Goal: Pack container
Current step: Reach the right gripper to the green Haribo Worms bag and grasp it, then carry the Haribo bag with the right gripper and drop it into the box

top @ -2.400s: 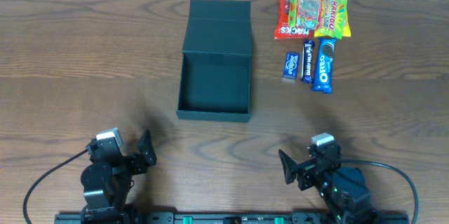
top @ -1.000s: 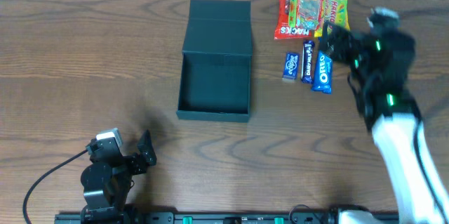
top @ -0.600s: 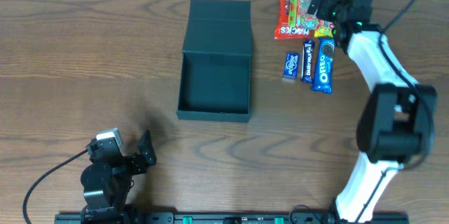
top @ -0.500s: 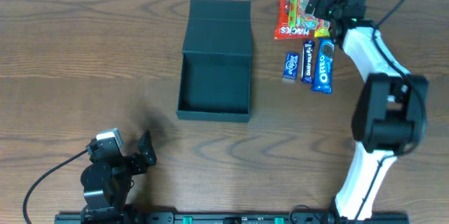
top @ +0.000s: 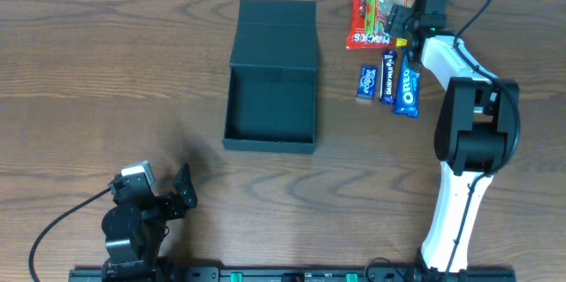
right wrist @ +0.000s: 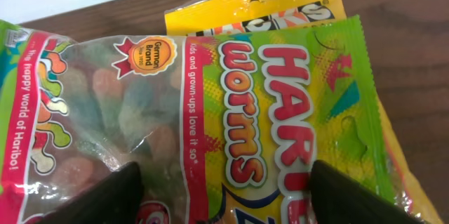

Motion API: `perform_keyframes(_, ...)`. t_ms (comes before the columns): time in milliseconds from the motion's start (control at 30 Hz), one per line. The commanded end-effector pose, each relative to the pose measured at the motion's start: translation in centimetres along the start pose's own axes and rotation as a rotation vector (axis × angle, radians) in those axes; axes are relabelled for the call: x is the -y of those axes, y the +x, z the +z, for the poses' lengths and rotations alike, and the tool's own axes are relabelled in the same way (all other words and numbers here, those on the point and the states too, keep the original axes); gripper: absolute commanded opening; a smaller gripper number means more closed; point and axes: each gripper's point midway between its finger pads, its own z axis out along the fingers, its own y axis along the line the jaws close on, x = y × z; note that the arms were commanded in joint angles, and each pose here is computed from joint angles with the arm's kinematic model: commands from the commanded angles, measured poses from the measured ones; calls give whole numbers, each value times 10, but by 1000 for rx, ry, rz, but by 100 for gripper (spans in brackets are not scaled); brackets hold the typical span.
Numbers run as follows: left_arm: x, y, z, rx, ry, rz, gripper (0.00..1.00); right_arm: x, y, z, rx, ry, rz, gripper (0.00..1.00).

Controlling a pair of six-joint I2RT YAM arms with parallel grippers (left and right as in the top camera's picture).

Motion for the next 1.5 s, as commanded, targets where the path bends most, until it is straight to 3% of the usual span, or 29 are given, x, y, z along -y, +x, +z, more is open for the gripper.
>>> perform_keyframes(0, -1, 5, 2, -9, 1, 2, 95, 11, 16, 10, -41, 43, -3, 40)
perform_keyframes(100, -1, 5, 2, -9, 1, 2, 95, 11, 18, 10, -51, 46, -4, 16)
perform_keyframes(267, -1, 5, 2, -9, 1, 2, 95, 12, 21, 10, -63, 48, -6, 1)
perform_keyframes(400, -1, 5, 2, -9, 1, 2, 95, 10, 10, 4, -42, 43, -3, 1)
perform_keyframes(567, -1, 5, 2, -9, 1, 2, 95, -1, -53, -32, 89, 11, 10, 1)
perform_keyframes(767, -1, 5, 2, -9, 1, 2, 95, -39, -126, -111, 236, -156, -17, 1)
perform_keyframes(900, -1, 5, 2, -9, 1, 2, 95, -86, -137, -166, 265, -340, -209, 1)
perform_keyframes(1000, -1, 5, 2, -9, 1, 2, 95, -135, -120, -214, 243, -580, -388, 1)
perform_keyframes(1167, -1, 5, 2, -9, 1, 2, 95, -209, -50, -300, 131, -1048, -631, 1)
perform_keyframes(1300, -1, 5, 2, -9, 1, 2, 95, -240, 8, -337, 21, -1271, -750, 1)
perform_keyframes(1467, -1, 5, 2, -9, 1, 2, 95, -275, 73, -368, -92, -1400, -893, 1)
